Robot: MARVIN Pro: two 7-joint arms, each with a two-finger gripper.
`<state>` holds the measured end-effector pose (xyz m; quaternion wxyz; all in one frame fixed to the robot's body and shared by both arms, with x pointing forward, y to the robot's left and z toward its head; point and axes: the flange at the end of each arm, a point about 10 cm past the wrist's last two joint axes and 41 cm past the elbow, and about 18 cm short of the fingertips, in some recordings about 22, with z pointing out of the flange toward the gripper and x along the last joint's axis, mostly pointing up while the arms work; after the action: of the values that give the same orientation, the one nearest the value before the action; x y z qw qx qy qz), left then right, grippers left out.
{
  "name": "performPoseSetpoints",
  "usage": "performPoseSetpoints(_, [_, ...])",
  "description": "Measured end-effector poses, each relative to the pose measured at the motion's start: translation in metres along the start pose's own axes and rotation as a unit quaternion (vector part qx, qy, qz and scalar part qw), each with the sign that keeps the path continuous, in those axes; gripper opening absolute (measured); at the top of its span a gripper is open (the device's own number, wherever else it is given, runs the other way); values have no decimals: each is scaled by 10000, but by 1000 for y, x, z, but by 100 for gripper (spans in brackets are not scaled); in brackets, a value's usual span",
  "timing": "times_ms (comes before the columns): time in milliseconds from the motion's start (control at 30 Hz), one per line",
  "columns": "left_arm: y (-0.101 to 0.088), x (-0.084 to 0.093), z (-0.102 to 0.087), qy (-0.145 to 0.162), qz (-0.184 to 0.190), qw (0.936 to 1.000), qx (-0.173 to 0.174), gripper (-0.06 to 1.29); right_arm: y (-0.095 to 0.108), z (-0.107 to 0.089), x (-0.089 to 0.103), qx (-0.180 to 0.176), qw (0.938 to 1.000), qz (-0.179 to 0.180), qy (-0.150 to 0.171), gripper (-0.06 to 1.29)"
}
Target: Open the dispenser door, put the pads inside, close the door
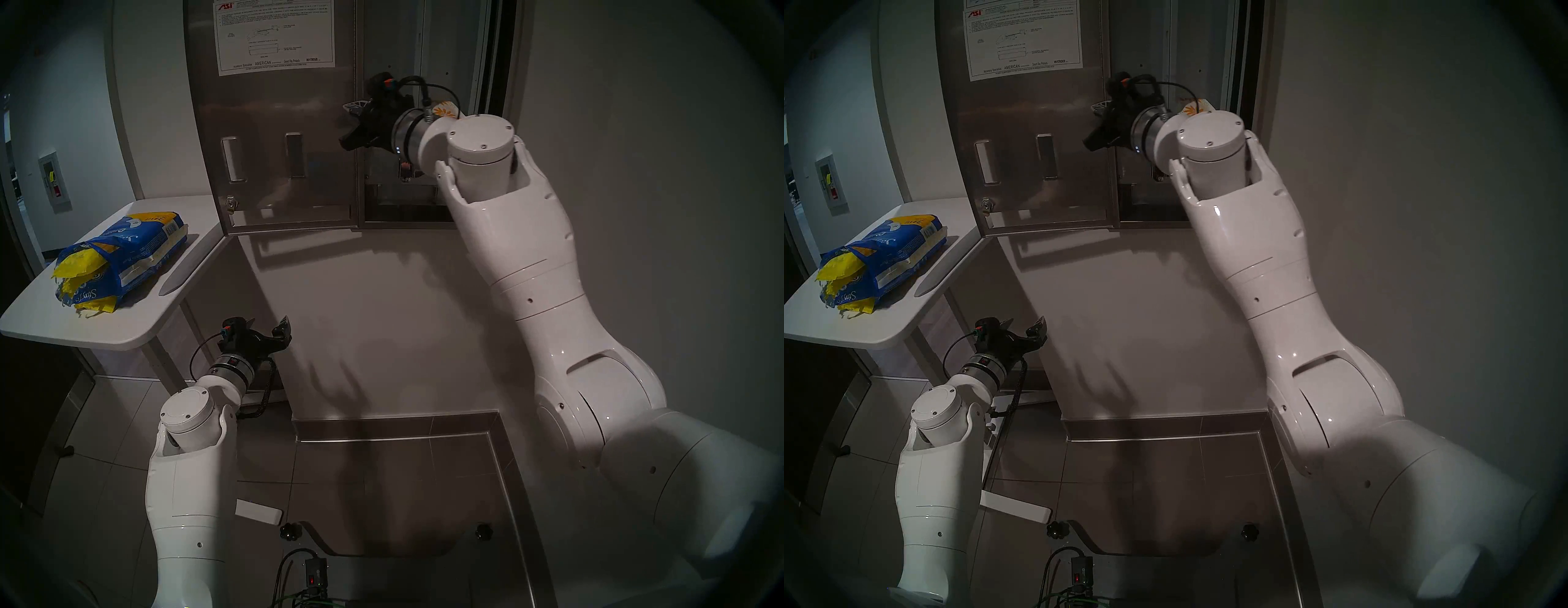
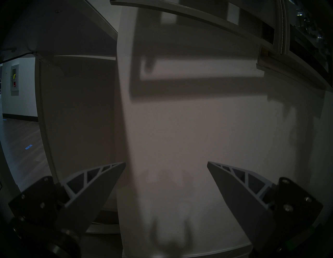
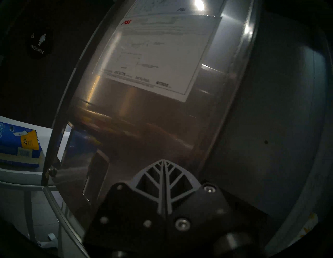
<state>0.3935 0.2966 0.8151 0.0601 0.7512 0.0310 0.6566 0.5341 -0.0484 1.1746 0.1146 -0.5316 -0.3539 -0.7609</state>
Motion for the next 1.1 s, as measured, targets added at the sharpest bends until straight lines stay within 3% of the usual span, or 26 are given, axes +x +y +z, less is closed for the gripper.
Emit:
performPoseSetpoints(300, [0, 0, 0, 0, 0, 10000, 0, 123, 31, -42, 8, -193, 9997, 138, 80, -4])
performPoseSetpoints(533, [0, 0, 0, 0, 1, 10000, 0, 123, 60, -84, 14, -615, 9978, 225, 69, -4])
performPoseSetpoints(733, [0, 0, 0, 0, 1, 10000, 0, 123, 78, -114, 17, -1082, 9935, 362, 54, -4])
performPoseSetpoints(1100, [0, 0, 0, 0, 1, 10000, 1, 123, 94, -149, 15, -1813, 9823, 467, 70, -4])
